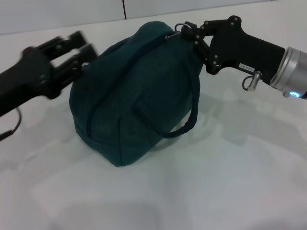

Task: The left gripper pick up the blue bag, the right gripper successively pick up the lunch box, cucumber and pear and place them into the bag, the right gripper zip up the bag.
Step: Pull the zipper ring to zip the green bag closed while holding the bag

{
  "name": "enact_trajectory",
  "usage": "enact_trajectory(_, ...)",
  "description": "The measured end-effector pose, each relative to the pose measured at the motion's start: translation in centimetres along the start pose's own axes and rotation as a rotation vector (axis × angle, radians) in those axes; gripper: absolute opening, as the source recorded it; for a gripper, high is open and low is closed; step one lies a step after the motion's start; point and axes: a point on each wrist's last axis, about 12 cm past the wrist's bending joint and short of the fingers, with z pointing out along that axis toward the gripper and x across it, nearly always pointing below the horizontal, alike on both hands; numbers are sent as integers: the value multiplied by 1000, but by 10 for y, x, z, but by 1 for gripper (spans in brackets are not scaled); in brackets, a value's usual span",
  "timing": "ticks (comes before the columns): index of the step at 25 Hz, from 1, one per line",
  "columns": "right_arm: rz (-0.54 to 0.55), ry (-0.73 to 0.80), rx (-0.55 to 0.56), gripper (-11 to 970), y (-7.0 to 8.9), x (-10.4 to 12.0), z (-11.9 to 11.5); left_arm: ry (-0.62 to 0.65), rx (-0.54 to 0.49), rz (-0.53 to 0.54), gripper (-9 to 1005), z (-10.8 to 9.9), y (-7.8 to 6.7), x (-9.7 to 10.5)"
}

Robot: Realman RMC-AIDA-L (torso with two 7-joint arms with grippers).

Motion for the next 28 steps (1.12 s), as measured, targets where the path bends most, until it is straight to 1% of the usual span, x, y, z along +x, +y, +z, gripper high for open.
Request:
enact_trajectory(1,0,0,-1,48,0,0,0,17,14,-7,291,5,2,-4)
enact_trajectory(4,1,1,-2,50,0,0,0,122,39,-45,382,27,11,-17)
enact_trajectory(6,1,2,-2,51,0,0,0,180,39,-51,440,39,14,-20)
enact_trajectory(11,-3,4,-3,54,0,1,0,299,33,-67,591,66,16,-21)
enact_trajectory(13,-4,5,-2,55,0,1,0,330,30,-66,658,76,16,-20)
enact_trajectory(14,-5,6,-1,56,0,1,0,330,30,-66,692,76,16,-20)
enact_trajectory(15,-6,7,-1,56,0,1,0,345,21,-61,725,82,17,-20)
enact_trajectory(21,-8,5,-4,60,-1,1,1,393,-43,-38,715,93,21,-10)
enact_trajectory(26,-7,5,-6,63,-1,1,2,418,-49,-27,707,95,21,-5)
enact_trajectory(28,-5,5,-7,65,-1,1,3,429,-49,-17,612,94,22,-5)
